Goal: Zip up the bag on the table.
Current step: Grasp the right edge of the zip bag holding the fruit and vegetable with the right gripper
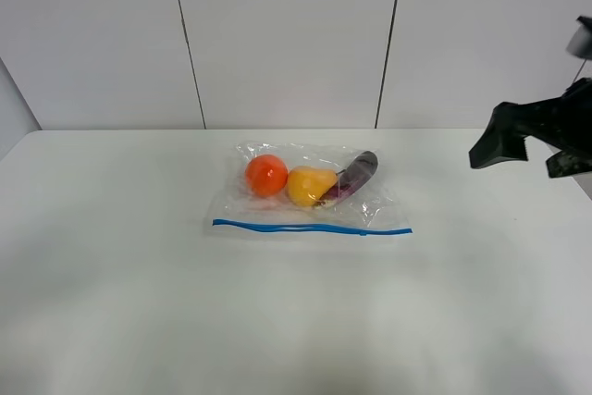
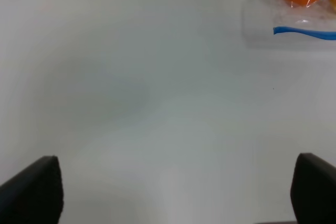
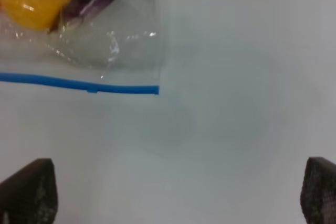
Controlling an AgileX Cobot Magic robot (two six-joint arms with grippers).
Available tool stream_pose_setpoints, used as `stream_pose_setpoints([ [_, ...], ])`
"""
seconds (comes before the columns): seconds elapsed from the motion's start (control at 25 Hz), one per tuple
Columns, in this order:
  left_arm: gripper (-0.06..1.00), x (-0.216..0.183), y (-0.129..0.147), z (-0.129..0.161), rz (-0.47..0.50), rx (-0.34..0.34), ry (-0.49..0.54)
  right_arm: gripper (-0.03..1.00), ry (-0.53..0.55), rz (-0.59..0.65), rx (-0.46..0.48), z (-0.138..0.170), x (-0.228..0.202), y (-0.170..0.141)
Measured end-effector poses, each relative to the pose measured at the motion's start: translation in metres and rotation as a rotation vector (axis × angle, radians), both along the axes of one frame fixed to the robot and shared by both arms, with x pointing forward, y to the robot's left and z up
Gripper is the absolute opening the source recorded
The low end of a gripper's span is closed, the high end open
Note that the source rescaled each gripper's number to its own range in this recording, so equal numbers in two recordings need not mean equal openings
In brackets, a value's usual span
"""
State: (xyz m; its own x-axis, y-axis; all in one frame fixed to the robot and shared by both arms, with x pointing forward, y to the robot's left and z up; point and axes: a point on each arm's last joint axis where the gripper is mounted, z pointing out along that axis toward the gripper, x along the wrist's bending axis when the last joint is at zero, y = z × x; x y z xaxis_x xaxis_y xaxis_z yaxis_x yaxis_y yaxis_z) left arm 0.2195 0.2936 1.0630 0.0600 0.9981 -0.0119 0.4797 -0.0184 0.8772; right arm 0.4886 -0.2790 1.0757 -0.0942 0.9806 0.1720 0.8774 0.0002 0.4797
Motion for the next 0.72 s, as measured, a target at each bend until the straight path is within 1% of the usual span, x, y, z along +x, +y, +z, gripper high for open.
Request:
stream_pose_setpoints([
  [0.12,1.0,0.0,0.0,0.0,0.0,0.0,0.0,1.0,0.08,0.011,0.038,-0.027,0.021,0.004],
  [0.32,1.0,0.0,0.0,0.0,0.0,0.0,0.0,1.0,0.165,0.022,0.076,-0.073,0.05,0.007],
  [0.44,1.0,0.0,0.0,0.0,0.0,0.0,0.0,1.0,0.209,0.041,0.099,-0.095,0.064,0.01],
  [0.6,1.0,0.0,0.0,0.0,0.0,0.0,0.0,1.0,0.236,0.053,0.163,-0.114,0.083,0.014],
  [0.72,1.0,0.0,0.0,0.0,0.0,0.0,0.0,1.0,0.238,0.033,0.233,-0.123,0.099,0.012],
])
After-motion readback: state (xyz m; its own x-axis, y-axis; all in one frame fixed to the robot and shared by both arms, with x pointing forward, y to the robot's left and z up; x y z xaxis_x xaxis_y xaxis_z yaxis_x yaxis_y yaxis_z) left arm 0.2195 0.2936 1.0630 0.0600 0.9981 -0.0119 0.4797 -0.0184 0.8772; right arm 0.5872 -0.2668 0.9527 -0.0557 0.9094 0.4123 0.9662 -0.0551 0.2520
